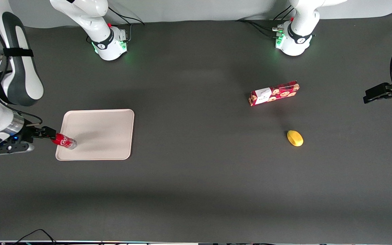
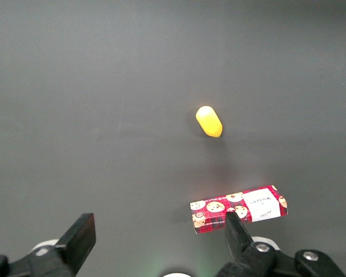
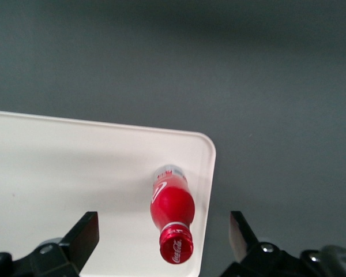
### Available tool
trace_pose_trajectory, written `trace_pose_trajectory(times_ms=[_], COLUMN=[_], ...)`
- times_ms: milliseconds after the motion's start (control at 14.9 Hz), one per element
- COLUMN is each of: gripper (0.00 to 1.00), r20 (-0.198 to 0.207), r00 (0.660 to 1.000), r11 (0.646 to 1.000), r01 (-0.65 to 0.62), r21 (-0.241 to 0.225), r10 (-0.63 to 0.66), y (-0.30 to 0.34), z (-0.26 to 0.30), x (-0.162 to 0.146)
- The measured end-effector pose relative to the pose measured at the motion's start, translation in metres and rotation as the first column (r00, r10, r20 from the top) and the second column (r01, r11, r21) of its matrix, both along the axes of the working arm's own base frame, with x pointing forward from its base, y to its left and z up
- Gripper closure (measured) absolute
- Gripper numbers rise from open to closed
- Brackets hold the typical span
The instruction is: Place coke bottle on tray
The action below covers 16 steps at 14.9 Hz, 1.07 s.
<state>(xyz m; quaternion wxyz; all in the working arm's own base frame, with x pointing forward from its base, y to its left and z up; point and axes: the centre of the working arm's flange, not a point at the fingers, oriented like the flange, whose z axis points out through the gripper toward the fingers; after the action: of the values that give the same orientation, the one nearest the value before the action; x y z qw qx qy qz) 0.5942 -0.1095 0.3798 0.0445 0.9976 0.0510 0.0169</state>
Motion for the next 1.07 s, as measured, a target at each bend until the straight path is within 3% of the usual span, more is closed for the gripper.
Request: trace_pose_trajectory(times_ms=[134, 201, 470, 738, 1074], gripper=[0.0, 0.0, 0.0, 0.0, 0.0], r20=[0.049, 0.052, 0.011, -0.02, -0.012], r00=[0.999, 0.999, 1.0, 1.0, 1.0], r11=[1.0, 1.0, 1.0, 1.0, 0.997], r01=[-0.003, -0.007, 0.006, 0.001, -0.007], r21=[-0.011, -0.012, 0.026, 0.031, 0.074], r10=[0.004, 0.007, -0.006, 0.0, 0.008], y=[0.002, 0.006, 0.02, 0.034, 0.05], z=[0.033, 0.05, 0.127, 0.202, 0.252], x=[0.004, 0.004, 0.006, -0.015, -0.047])
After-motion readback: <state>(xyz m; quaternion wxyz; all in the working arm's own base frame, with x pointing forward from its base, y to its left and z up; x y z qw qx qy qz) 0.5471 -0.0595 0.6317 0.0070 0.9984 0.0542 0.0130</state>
